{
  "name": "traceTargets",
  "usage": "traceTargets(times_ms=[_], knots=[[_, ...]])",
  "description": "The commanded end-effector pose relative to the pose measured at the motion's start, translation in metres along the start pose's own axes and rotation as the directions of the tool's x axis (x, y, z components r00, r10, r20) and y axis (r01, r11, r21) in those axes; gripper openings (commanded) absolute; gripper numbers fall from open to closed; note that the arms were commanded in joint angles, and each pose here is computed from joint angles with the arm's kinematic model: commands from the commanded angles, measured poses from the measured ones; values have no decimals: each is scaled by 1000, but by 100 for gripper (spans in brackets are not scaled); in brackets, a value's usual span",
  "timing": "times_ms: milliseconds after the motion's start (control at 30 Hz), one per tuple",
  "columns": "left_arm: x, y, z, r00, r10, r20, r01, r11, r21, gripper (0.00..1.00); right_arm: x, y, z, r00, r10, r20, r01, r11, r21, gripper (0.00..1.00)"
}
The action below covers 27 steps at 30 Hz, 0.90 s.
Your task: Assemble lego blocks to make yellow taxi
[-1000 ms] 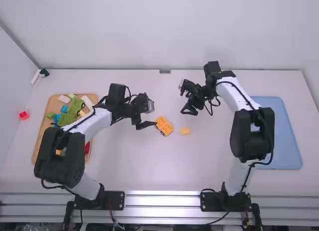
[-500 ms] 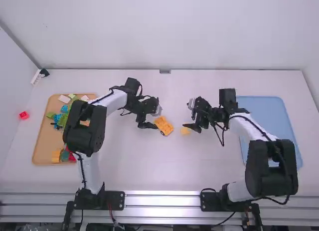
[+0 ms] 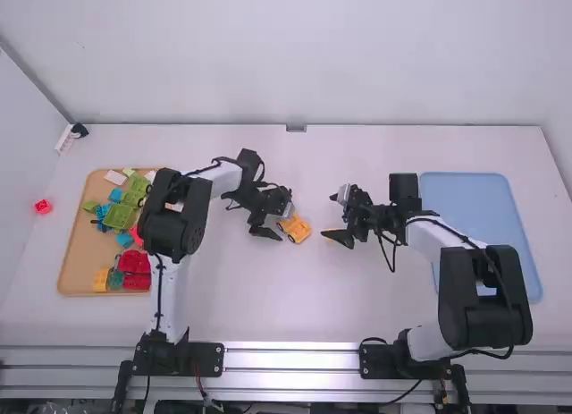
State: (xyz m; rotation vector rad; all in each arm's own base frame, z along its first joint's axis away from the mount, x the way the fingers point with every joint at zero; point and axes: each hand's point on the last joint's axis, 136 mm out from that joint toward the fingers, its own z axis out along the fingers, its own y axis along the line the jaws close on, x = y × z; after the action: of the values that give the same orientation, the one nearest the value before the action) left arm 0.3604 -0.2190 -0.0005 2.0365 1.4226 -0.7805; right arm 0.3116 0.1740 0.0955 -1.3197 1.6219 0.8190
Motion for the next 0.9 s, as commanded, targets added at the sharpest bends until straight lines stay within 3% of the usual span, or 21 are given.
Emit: traceTargets(times_ms=[0, 300, 500, 733, 800, 867], knots=[[0, 3, 7, 999, 35, 17, -35, 999, -2, 99, -10, -2, -2, 1000, 15, 23, -15, 1000, -4, 99], [-1, -7, 15, 996, 70, 52, -70, 998, 4, 97, -10, -2, -2, 1000, 16, 23, -16, 1000, -4, 99], [-2, -12, 16, 995, 58, 76, -59, 998, 10, 73, -10, -1, -2, 1000, 20, 22, -20, 1000, -7, 99], [0, -22, 15, 997, 3, 74, -6, 999, 43, 65, -7, 2, -2, 999, 40, 14, -40, 999, -15, 98], [0, -26, 14, 997, -24, 76, 19, 998, 59, 69, -7, 2, -2, 999, 38, 14, -38, 999, -15, 98], [-1, -29, 13, 991, -106, 78, 100, 992, 73, 64, -7, 2, -2, 1000, 24, 14, -23, 1000, -14, 99]])
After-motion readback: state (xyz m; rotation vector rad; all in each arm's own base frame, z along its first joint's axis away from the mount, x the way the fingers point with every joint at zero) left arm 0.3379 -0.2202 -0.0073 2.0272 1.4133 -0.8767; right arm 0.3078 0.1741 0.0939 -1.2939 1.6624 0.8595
